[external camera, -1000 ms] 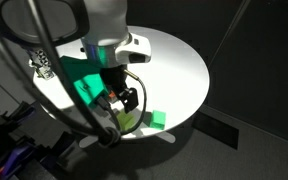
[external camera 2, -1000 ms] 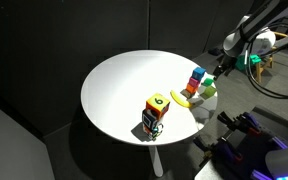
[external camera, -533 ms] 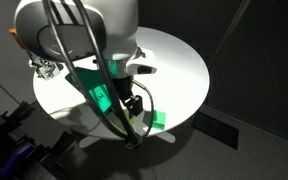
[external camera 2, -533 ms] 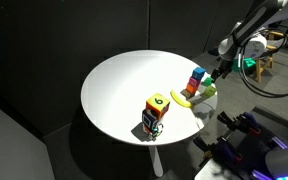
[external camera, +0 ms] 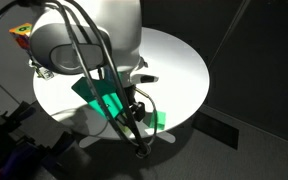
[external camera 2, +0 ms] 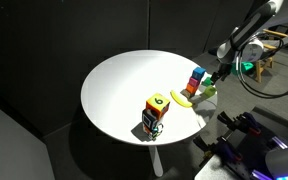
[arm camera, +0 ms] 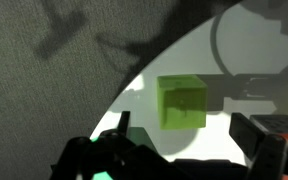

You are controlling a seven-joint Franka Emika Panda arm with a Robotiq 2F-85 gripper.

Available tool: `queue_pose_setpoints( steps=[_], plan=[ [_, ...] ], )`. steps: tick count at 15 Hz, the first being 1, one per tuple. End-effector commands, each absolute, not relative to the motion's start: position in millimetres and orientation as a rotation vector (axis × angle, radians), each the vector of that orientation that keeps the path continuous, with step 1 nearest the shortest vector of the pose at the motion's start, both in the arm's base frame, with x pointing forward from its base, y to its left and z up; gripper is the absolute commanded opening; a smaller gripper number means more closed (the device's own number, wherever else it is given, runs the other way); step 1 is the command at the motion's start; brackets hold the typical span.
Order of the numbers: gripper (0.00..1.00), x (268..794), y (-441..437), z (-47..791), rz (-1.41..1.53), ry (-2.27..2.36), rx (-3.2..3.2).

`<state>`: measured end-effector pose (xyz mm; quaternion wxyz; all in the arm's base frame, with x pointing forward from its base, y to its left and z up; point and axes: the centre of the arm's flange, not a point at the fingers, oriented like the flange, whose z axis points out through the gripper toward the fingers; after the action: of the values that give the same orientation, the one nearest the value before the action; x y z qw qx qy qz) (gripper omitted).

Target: Put the yellow block onto the stack next to it

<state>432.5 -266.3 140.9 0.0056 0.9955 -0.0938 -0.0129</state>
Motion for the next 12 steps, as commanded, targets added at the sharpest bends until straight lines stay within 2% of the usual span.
queue_pose_setpoints(
  steps=[1,12],
  plan=[
    [1.0,433.0,-273.4,132.8,0.032,-0.242,3.101],
    [1.0,435.9,-261.8,112.3,0.043,-0.209,3.115]
  ],
)
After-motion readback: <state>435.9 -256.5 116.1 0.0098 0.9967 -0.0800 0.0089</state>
